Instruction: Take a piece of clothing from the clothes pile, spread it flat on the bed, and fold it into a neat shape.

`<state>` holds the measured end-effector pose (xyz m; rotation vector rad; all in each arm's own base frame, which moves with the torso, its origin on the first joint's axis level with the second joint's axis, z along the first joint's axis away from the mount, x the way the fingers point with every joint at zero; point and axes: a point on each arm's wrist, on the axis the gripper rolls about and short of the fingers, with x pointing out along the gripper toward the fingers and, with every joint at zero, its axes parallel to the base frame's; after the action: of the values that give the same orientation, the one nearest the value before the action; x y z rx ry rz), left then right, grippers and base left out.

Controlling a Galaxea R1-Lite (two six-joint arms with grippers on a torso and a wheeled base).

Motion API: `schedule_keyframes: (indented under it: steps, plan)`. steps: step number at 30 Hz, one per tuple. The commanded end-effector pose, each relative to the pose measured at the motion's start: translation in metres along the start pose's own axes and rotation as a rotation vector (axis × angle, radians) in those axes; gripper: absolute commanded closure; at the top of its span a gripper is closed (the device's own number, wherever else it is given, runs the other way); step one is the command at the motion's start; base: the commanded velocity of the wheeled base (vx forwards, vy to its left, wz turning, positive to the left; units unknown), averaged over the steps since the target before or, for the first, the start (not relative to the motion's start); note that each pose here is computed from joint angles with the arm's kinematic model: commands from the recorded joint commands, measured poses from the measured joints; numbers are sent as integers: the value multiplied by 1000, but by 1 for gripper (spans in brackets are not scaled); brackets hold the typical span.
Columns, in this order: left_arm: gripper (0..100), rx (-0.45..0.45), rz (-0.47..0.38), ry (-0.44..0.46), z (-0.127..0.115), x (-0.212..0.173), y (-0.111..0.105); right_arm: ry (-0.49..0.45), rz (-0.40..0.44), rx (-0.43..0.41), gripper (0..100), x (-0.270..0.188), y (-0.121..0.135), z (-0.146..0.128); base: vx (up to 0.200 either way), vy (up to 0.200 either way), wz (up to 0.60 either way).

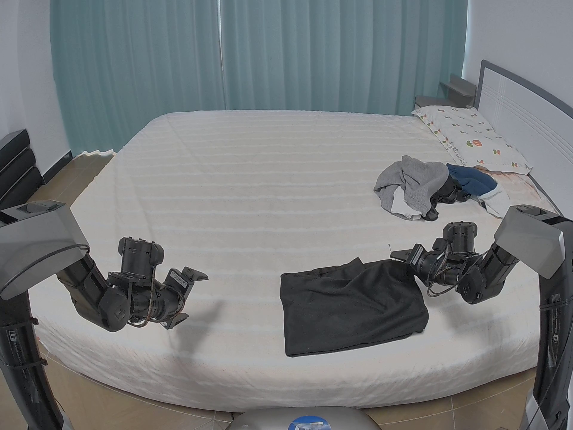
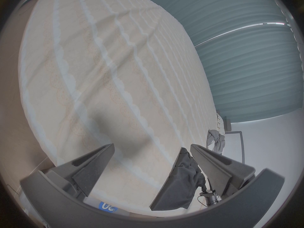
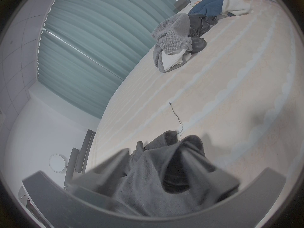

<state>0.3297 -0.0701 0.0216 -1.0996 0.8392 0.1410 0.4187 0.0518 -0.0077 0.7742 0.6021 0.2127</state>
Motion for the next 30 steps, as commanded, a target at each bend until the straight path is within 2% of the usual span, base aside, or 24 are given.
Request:
schedule_keyframes:
  steps: [1, 7, 10, 22, 23, 30]
  plan:
    - [0, 1, 2, 3, -1, 1, 0, -10, -17, 11, 100, 4, -11, 4, 0, 0, 0]
    - [0, 1, 2, 3, -1, 1, 0, -34, -28, 24, 100, 9, -22, 12, 0, 0, 0]
    - [0, 1, 2, 3, -1, 1, 0, -51, -37, 59, 100, 11, -31, 17, 0, 0, 0]
    - [0, 1, 2, 3, -1, 1, 0, -56, -55, 73, 100, 20, -47, 17, 0, 0, 0]
    - [0, 1, 2, 3, -1, 1, 0, -57, -52, 74, 0, 20, -46, 17, 0, 0, 0]
    - [0, 2, 6, 4, -2, 2, 1, -82, -43, 73, 0, -1, -33, 29, 0, 0, 0]
